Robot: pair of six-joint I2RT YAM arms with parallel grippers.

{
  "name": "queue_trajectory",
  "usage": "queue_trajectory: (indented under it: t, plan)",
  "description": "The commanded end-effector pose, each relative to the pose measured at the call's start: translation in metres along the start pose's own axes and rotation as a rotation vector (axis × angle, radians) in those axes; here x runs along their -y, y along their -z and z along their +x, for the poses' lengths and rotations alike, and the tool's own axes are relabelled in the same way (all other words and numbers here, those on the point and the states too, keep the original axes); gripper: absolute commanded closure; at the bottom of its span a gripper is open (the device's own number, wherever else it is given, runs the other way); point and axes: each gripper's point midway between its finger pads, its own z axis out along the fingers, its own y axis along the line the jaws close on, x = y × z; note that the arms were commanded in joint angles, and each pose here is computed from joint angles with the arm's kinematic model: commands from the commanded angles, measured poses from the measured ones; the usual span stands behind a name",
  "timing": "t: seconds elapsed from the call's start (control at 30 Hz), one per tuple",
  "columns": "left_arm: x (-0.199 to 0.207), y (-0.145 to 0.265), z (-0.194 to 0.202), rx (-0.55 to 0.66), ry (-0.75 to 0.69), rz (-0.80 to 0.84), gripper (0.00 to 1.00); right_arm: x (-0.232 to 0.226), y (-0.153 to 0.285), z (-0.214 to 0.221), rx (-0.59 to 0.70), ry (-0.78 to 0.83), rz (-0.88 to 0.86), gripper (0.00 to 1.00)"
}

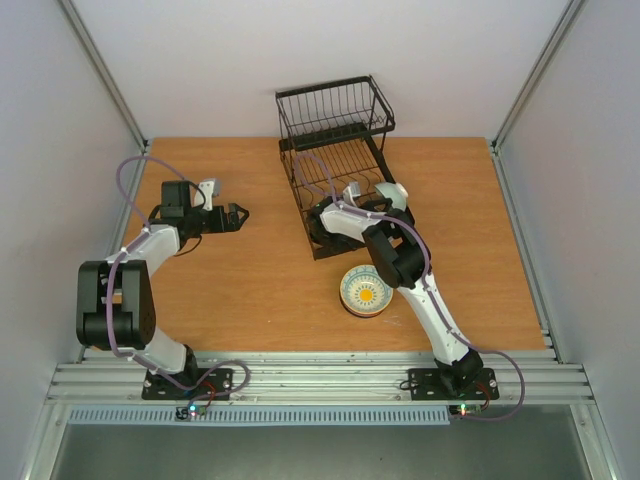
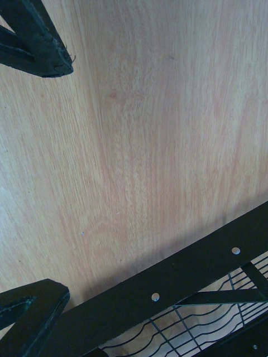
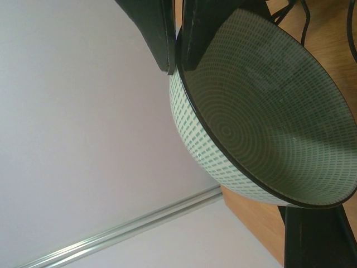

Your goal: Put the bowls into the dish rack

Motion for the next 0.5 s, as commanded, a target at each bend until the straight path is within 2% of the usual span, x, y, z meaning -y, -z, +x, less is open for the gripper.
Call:
queue_trajectory:
  t: [0.0, 0.47]
  plan:
    - [0.003, 0.000, -0.012, 0.018, -0.005, 0.014, 0.01, 0.003, 0.014, 0.002, 0.063, 0.200, 0.001, 0.98]
    - [0.004, 0.001, -0.013, 0.021, -0.008, 0.019, 0.01, -0.012, 0.038, 0.020, 0.018, 0.220, -0.049, 0.95]
